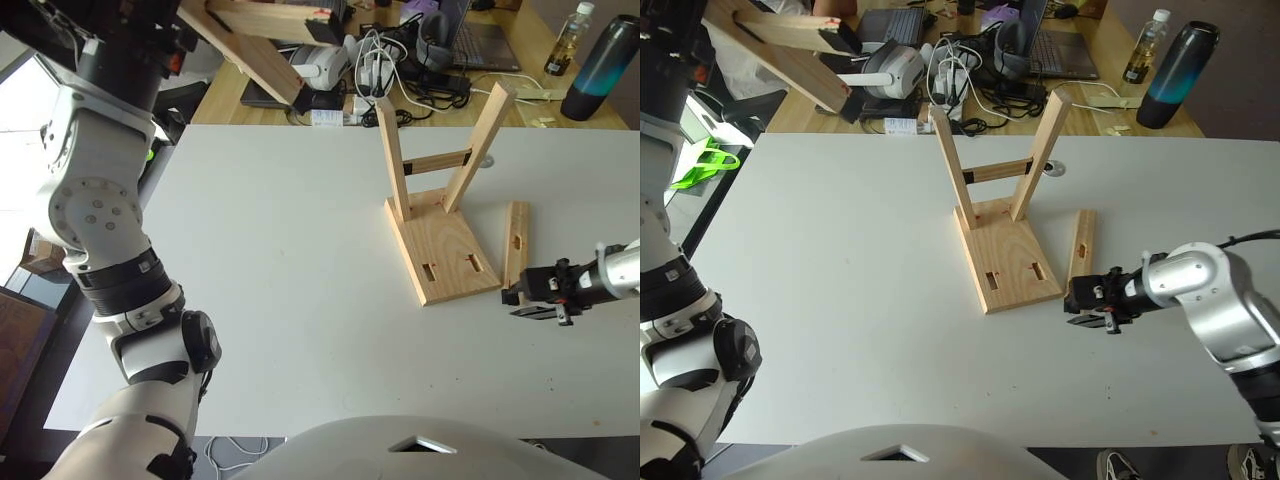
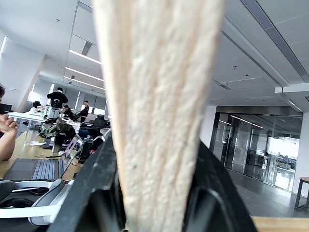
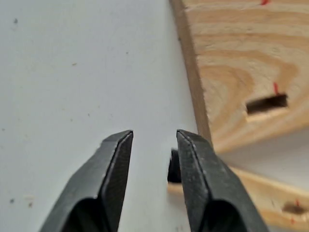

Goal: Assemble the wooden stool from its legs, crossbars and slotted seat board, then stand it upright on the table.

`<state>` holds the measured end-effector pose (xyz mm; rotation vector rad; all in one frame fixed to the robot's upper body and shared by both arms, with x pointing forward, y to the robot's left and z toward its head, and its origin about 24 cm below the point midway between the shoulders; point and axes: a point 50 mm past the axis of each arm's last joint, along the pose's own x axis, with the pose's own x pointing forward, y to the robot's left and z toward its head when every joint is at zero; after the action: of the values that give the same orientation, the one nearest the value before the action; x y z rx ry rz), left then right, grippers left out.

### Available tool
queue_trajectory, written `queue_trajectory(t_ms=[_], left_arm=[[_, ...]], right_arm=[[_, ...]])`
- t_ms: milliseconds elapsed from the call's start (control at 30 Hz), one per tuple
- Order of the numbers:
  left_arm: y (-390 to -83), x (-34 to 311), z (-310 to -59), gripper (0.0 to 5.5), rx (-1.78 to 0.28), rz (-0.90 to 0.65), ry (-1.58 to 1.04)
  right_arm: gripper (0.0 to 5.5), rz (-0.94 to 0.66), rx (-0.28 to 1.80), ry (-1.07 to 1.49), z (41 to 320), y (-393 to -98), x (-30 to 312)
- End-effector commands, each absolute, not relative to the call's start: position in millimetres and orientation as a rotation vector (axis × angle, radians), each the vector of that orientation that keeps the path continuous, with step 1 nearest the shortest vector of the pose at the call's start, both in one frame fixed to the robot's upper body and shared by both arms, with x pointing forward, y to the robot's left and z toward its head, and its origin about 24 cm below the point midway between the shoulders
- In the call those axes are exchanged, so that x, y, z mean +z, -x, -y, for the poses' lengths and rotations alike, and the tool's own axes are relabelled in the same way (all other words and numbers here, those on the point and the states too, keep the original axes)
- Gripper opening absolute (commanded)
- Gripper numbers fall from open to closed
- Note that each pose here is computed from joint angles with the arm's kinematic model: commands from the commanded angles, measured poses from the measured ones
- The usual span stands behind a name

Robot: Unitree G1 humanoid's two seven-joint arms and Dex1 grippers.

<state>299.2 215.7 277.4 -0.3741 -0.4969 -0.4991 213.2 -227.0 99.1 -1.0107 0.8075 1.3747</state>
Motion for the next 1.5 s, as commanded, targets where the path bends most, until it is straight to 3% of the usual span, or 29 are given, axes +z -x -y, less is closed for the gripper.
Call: queue_trajectory(t_ms=[33, 233, 433, 567, 700, 867, 967, 1033, 1133, 1333, 1500], left_arm=[[-301, 283, -210, 1.01, -0.497, 0.512, 0.370], [-300, 279, -208, 1.01, -0.486, 0.503, 0.381], [-303, 275, -205, 1.01, -0.495, 0.487, 0.385], [-302, 268, -200, 1.01, -0.535, 0.429, 0.367], [-300, 258, -197, 1.01, -0.522, 0.391, 0.381], [-296, 255, -190, 1.01, -0.506, 0.390, 0.482], [-288, 219, -148, 1.01, -0.399, 0.171, 0.744], [-278, 191, -123, 1.01, -0.328, -0.012, 0.863], [-265, 153, -108, 1.01, -0.184, -0.223, 0.993], [-271, 138, -100, 1.01, -0.033, -0.295, 0.986], [-275, 128, -81, 1.01, -0.080, -0.378, 0.899]], right_arm=[[1.14, -0.805, 1.416, 1.058, 200, -212, 86], [0.03, -0.641, 1.320, 1.099, 157, -245, 84], [0.00, -0.452, 1.308, 1.042, 100, -265, 81], [0.00, -0.342, 1.221, 0.903, 88, -276, 97], [0.00, -0.255, 1.113, 0.848, 101, -287, 109], [0.00, -0.406, 0.950, 0.980, 173, -294, 120], [0.00, -0.488, 0.660, 1.007, 241, -299, 123], [0.00, -0.489, 0.538, 1.010, 266, -297, 123], [0.00, -0.377, 0.366, 0.956, 278, -304, 124], [0.00, -0.253, 0.215, 0.882, 282, -306, 113], [0.00, -0.208, 0.177, 0.863, 282, -307, 112]])
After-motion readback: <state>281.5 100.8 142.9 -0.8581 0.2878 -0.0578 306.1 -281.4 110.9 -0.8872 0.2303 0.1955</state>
